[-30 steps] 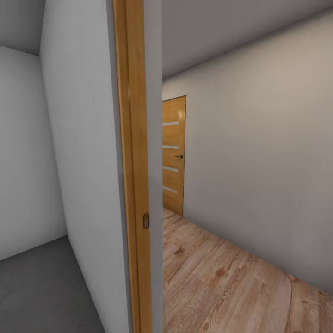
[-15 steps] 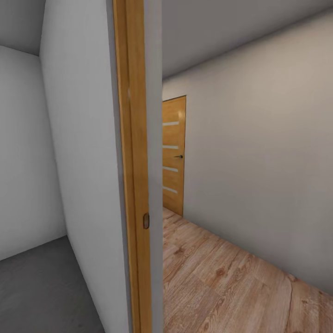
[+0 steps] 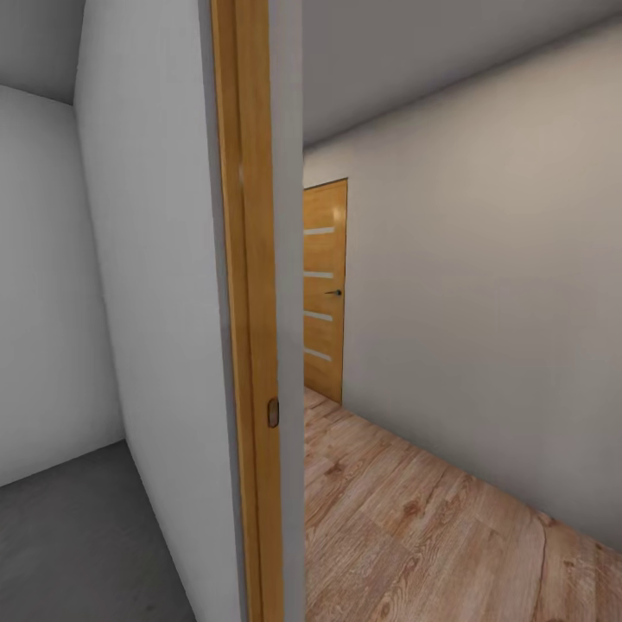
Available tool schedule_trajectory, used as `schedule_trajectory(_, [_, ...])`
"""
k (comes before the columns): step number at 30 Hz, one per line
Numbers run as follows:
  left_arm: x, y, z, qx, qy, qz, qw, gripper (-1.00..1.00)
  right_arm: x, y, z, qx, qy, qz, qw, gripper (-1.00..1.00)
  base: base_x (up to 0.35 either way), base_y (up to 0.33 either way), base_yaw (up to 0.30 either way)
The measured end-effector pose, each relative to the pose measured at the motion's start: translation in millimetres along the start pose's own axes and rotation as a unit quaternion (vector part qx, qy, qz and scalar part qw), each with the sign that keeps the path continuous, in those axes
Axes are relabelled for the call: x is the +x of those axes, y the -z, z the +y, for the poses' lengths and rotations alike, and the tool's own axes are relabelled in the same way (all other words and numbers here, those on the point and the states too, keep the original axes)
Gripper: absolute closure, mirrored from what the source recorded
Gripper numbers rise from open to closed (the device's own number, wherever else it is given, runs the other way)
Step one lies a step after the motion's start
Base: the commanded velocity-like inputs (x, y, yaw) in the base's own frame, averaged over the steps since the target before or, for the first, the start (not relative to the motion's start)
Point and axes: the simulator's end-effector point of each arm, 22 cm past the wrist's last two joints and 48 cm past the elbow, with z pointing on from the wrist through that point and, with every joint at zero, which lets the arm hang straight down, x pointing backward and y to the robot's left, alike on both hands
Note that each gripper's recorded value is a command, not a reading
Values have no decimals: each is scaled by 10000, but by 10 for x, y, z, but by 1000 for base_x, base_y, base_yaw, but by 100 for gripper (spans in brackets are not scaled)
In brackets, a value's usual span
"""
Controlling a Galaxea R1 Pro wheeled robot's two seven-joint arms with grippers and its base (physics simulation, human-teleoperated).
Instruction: Move the two storage containers from the living room to the garage. In the garage, place one container on the floor and stack the other container on top of it (either order is fine).
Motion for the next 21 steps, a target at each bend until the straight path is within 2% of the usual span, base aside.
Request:
schedule_trajectory(7, [-4, -7, 31, -18, 8, -2, 10000, -100, 107, 11, 17, -11, 0, 66, 10000, -100, 0, 0, -35])
schedule_trajectory(21, [-52, 2, 22, -9, 25, -61, 10000, -100, 63, 21, 30, -17, 5, 9, 10000, -100, 0, 0, -225])
